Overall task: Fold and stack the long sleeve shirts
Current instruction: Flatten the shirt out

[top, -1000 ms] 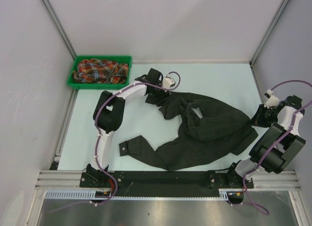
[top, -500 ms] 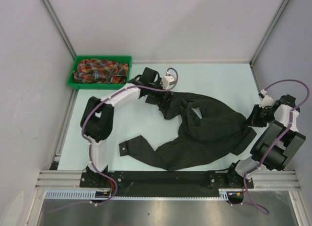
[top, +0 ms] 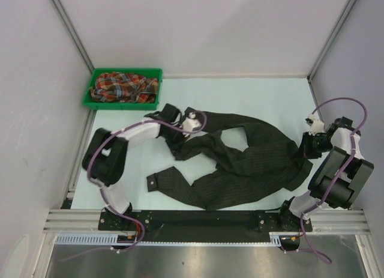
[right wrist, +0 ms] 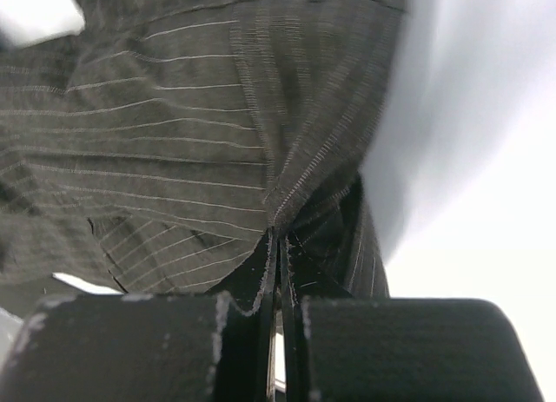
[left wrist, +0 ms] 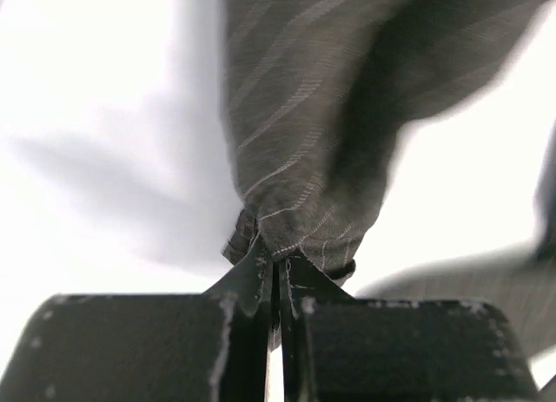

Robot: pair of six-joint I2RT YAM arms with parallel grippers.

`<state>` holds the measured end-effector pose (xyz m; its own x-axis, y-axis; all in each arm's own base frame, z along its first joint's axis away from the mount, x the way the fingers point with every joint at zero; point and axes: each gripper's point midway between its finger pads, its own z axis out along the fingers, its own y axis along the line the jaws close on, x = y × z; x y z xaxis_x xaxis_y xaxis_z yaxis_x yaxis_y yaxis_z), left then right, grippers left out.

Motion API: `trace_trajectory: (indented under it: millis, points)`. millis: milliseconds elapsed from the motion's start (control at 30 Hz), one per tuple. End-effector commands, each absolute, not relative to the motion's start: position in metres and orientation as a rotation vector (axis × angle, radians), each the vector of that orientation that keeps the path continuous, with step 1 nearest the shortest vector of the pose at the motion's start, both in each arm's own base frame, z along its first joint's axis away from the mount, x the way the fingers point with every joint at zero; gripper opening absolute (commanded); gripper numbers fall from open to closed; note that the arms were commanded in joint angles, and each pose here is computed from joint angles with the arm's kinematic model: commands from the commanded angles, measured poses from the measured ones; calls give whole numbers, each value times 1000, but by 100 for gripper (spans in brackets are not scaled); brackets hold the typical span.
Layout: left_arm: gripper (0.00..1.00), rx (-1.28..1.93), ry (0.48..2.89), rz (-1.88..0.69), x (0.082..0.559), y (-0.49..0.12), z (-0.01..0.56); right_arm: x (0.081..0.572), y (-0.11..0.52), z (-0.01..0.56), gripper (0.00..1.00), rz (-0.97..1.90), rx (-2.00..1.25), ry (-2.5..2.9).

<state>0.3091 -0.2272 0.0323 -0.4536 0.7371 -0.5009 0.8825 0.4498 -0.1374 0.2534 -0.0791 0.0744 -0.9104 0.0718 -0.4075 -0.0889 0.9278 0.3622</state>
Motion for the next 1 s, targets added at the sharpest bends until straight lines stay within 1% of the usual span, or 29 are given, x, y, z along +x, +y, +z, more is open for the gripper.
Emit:
trace_trajectory:
  millis: [0,67,100,133,167,200,233,267,300,333,367,400,433,467,500,533,567,600,633,700,733,833,967]
  points:
    - [0,1489,2401,-329,272,-139,29,251,-55,58,0,578,-144,2713]
    - [0,1484,2400,-284,275,-120,33,252,-46,54,0,580,-200,2729]
    - [0,1431,2406,-280,288,-108,41,252,-44,52,0,585,-218,2737]
    - [16,1412,2388,-350,292,-111,49,252,-42,51,0,580,-263,2740]
    - [38,1383,2398,-377,298,-110,56,247,-41,51,1,598,-285,2756]
    - [63,1336,2341,-375,321,-114,77,245,-40,50,6,617,-303,2768]
    - [89,1316,2304,-409,329,-123,88,245,-43,53,21,622,-306,2762]
    - [95,1253,2293,-424,344,-131,94,241,-43,56,31,645,-338,2763]
    - [97,1200,2245,-410,366,-140,113,240,-44,60,40,654,-343,2757]
    - [98,1152,2236,-412,380,-146,118,242,-46,66,56,660,-348,2735]
    - [98,1067,2231,-440,396,-155,126,246,-52,76,64,652,-341,2716]
    - [98,1017,2227,-442,419,-162,129,249,-56,81,70,639,-345,2699]
    - [99,966,2227,-445,432,-165,130,254,-58,88,81,632,-340,2673]
    - [99,902,2234,-458,445,-171,132,262,-62,96,87,617,-333,2644]
    - [99,878,2242,-457,464,-180,125,267,-62,100,92,616,-315,2630]
    - [99,856,2246,-456,473,-186,124,272,-62,103,96,616,-298,2614]
    - [99,828,2263,-466,481,-191,118,280,-62,102,96,609,-291,2601]
    - [100,821,2236,-441,494,-200,126,288,-59,106,97,611,-283,2590]
    - [100,811,2280,-437,499,-204,105,293,-57,107,99,615,-267,2585]
    - [99,788,2281,-399,510,-211,104,312,-53,104,100,588,-282,2559]
    - [99,786,2306,-390,512,-213,90,323,-53,102,100,563,-270,2547]
    - [99,798,2328,-330,516,-218,75,339,-40,90,100,567,-267,2557]
    - [99,856,2342,-263,514,-225,57,374,-36,73,100,505,-255,2528]
